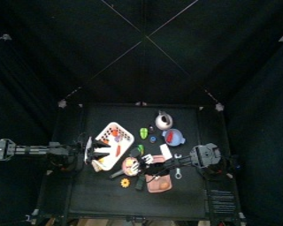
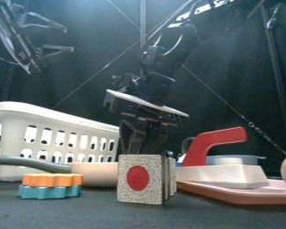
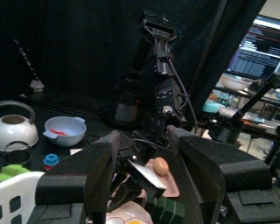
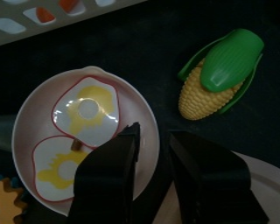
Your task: Place pan to left of plate
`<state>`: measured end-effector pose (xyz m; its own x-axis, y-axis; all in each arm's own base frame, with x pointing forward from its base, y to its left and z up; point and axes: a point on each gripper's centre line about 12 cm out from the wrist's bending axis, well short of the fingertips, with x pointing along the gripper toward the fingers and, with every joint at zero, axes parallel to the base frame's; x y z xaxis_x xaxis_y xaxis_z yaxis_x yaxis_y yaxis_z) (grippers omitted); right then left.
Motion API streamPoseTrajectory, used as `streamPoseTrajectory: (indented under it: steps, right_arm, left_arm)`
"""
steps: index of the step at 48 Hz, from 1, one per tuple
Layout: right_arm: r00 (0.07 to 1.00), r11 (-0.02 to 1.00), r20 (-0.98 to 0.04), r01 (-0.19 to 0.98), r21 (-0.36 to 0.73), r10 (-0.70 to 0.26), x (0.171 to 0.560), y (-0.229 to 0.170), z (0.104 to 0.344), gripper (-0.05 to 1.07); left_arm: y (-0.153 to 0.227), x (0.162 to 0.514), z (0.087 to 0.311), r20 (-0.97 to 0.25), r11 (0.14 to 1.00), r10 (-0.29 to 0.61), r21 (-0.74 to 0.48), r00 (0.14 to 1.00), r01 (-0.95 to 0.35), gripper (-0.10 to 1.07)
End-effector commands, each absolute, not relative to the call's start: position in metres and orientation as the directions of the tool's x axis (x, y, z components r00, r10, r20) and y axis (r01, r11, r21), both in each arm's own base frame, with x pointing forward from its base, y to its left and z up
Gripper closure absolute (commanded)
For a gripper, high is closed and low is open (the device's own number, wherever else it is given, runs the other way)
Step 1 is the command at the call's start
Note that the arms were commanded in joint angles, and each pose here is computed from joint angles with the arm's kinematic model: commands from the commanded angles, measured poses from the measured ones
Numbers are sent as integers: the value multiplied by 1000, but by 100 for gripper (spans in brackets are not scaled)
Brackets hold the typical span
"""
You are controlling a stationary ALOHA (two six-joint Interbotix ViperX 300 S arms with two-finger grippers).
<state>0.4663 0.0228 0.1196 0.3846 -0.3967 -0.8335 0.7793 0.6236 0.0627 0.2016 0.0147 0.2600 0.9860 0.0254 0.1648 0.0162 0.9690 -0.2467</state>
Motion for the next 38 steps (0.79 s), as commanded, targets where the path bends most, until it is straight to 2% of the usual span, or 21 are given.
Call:
streamPoseTrajectory:
  steps: [1,14,28,38]
  right_arm:
    - [438,630,-808,769,110,-394,470,26,149,34]
    - [494,693,-773,715,99,-399,469,35,174,34]
    - [506,748,-759,663,38,-410,453,28,188,34]
    - [517,776,-714,628,-57,-471,420,-1,208,34]
  left_arm:
    - [15,203,265,180,969,26,-245,983,19,12]
    - [15,203,265,178,970,26,-243,984,18,12]
    - [15,202,263,175,970,24,-241,984,19,12]
    - [13,203,264,176,975,10,-219,984,30,12]
